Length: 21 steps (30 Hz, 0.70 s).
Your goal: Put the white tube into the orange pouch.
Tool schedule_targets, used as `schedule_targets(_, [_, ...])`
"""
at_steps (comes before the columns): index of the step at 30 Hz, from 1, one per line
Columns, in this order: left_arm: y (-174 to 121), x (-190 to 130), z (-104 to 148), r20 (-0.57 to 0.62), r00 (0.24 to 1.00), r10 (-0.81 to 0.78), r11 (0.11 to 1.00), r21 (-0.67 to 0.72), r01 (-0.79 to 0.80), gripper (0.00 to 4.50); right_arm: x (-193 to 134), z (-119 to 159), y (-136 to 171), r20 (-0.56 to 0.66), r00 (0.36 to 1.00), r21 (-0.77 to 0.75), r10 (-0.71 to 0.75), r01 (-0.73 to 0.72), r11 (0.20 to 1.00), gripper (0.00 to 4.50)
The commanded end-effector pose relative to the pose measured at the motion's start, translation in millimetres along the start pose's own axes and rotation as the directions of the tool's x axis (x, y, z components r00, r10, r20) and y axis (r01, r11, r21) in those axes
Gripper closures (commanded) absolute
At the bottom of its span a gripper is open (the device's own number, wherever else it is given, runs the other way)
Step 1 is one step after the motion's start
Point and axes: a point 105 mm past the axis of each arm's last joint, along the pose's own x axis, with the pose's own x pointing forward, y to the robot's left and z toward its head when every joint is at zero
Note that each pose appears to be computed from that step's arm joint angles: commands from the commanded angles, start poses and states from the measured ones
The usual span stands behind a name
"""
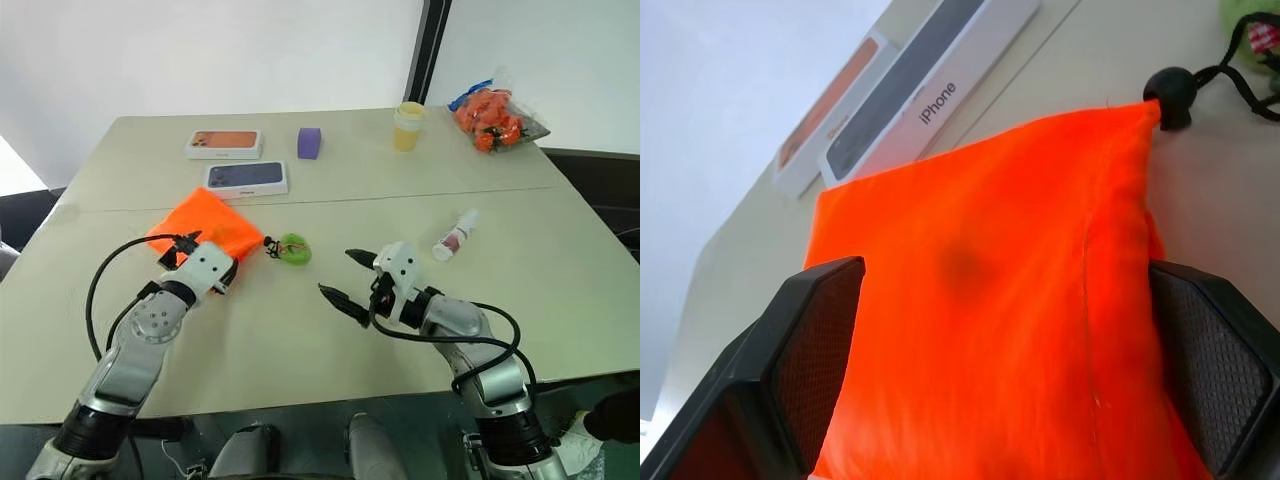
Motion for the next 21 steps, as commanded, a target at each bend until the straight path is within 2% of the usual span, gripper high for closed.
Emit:
schedule_targets(1, [9,2,3,0.016,0.999,0.051,0.999,0.006,-0.052,0.04,1,11,1,0.042,0.999,-0.036,0.003,-0.001,0.999,0.00])
schedule_targets(5, [15,3,2,0.012,0.997,0.079,0.996,-0.045,-0.078,0.04,2,9,2,0.042,0.999,-0.033,0.001,0.000,0.999,0.00])
schedule_targets(11, [27,0,-9,-0.034,0.993,0.117,0.958,-0.258,-0.122,0.04,2,7,5,0.043,0.999,-0.029,-0.004,0.006,1.000,0.00])
schedule_targets(21, [38,-8,-6,0.022,0.994,0.108,0.950,-0.298,-0.096,0.04,3,4,5,0.039,0.999,-0.024,-0.006,0.007,1.000,0.00])
